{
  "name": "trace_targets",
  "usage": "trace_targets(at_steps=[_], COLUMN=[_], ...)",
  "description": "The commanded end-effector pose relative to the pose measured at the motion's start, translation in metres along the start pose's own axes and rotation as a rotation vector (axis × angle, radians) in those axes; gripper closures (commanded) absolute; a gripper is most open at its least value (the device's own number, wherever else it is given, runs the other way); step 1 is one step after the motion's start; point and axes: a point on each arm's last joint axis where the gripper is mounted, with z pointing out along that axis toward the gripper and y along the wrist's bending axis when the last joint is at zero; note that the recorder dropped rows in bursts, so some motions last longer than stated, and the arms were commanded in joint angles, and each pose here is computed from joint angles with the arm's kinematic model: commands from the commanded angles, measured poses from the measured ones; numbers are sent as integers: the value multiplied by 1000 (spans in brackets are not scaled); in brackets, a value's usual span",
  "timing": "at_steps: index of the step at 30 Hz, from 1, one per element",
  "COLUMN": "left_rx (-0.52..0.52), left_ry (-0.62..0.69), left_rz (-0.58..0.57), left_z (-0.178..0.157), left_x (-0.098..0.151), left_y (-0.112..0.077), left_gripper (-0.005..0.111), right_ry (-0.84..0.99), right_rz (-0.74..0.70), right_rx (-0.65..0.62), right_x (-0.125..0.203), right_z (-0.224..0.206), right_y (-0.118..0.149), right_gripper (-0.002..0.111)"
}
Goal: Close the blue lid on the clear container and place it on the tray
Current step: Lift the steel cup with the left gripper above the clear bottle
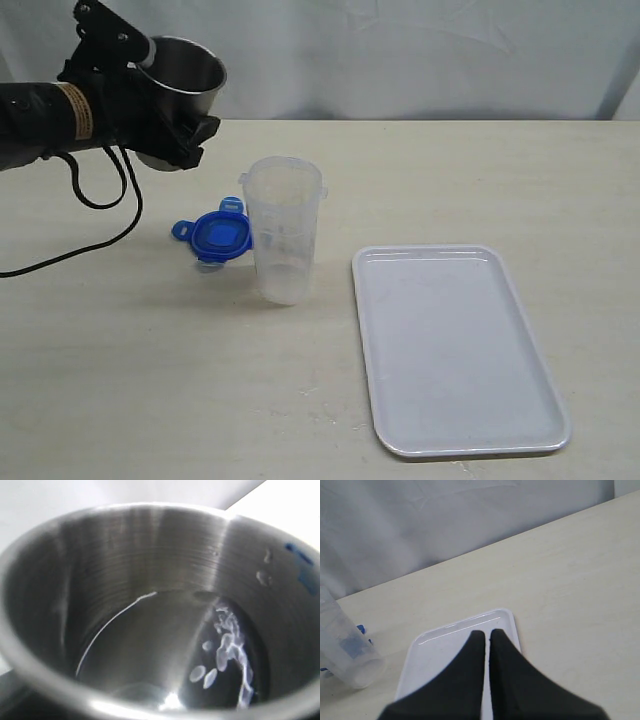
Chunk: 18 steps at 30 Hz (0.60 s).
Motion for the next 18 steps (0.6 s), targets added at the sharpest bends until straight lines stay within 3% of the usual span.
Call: trace_targets(at_steps=[1,7,18], left_rx=[36,63,58], left_ry=[-99,-120,-125], left_rz=[100,319,419], left_z=[-3,0,0], left_x=[-20,-25,-25], left_y=[-8,-23,-23], left_gripper=[107,107,107], right_ry=[0,0,0], right_rz=[2,2,2], right_rx=[2,2,2], right_x=[1,1,1], right_z=[0,0,0], right_y=[0,0,0], right_gripper=[104,104,104])
